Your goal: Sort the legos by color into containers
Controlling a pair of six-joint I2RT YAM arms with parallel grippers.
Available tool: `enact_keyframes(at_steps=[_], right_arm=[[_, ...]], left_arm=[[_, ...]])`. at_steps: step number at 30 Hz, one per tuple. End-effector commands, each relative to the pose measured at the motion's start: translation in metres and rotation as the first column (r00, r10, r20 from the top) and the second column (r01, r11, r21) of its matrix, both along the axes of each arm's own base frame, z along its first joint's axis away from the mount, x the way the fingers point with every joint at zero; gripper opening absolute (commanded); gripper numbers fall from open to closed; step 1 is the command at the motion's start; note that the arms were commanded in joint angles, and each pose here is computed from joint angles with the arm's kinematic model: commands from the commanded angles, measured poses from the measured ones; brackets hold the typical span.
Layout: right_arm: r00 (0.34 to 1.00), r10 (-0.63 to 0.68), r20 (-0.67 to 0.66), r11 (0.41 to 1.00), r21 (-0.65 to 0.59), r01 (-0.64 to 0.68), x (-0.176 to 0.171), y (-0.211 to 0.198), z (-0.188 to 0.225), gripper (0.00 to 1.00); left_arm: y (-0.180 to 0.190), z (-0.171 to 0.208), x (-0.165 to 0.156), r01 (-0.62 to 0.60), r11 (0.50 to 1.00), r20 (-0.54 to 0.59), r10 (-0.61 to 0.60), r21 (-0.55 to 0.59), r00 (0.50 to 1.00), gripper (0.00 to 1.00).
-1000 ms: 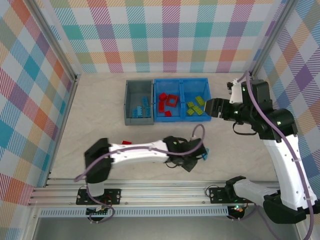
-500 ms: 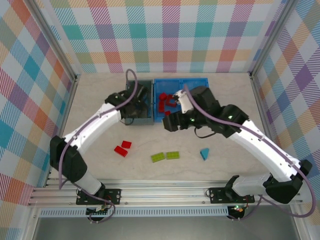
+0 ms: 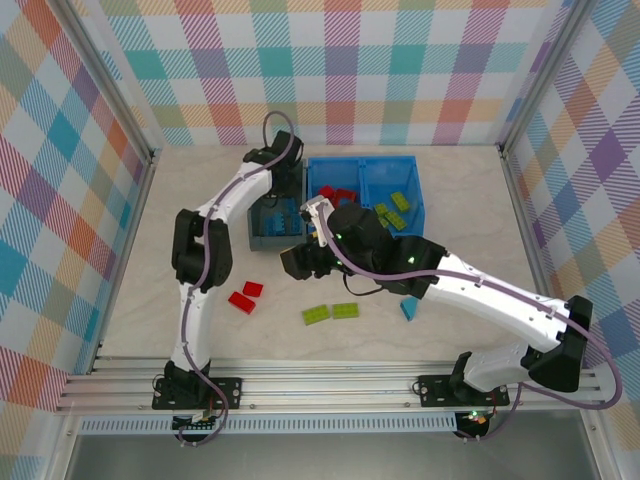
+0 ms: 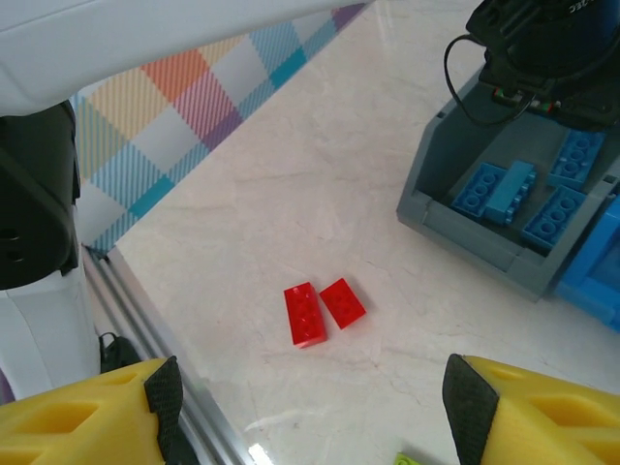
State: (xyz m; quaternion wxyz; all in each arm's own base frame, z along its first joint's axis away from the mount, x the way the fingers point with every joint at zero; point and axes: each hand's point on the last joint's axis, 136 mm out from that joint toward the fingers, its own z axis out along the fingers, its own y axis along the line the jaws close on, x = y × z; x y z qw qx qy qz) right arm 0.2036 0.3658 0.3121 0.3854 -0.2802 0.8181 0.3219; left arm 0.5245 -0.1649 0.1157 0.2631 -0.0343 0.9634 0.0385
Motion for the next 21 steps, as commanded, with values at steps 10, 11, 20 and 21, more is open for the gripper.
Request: enact_keyframes(at_steps=[10,11,20,21], right_arm=[[0.999,-0.047,0.001,0.999,0.024,0.047,0.003,-0.006,-0.001,0.74],[0.999,-0.051,-0.001,0.999,0.018,0.051,0.003,-0.007,-0.002,0.74],[0.994,-0.102,-0.034,0.994,-0.030,0.101,0.002,-0.025,-0.024,0.75],[0.993,-0.111,-0.039,0.993,-0.035,0.109,0.002,-0.028,-0.027,0.75]], left_arm=[[0.015,-0.020,0.003,-0.075,0.996,-0.049,0.077,0.036,0.996,0.41],[0.015,-0.017,0.003,-0.075,0.997,-0.047,0.076,0.031,0.996,0.48],[0.008,0.025,-0.005,-0.061,0.997,0.009,0.062,-0.054,0.998,0.58],[0.007,0.034,-0.006,-0.059,0.996,0.024,0.060,-0.068,0.998,0.57]])
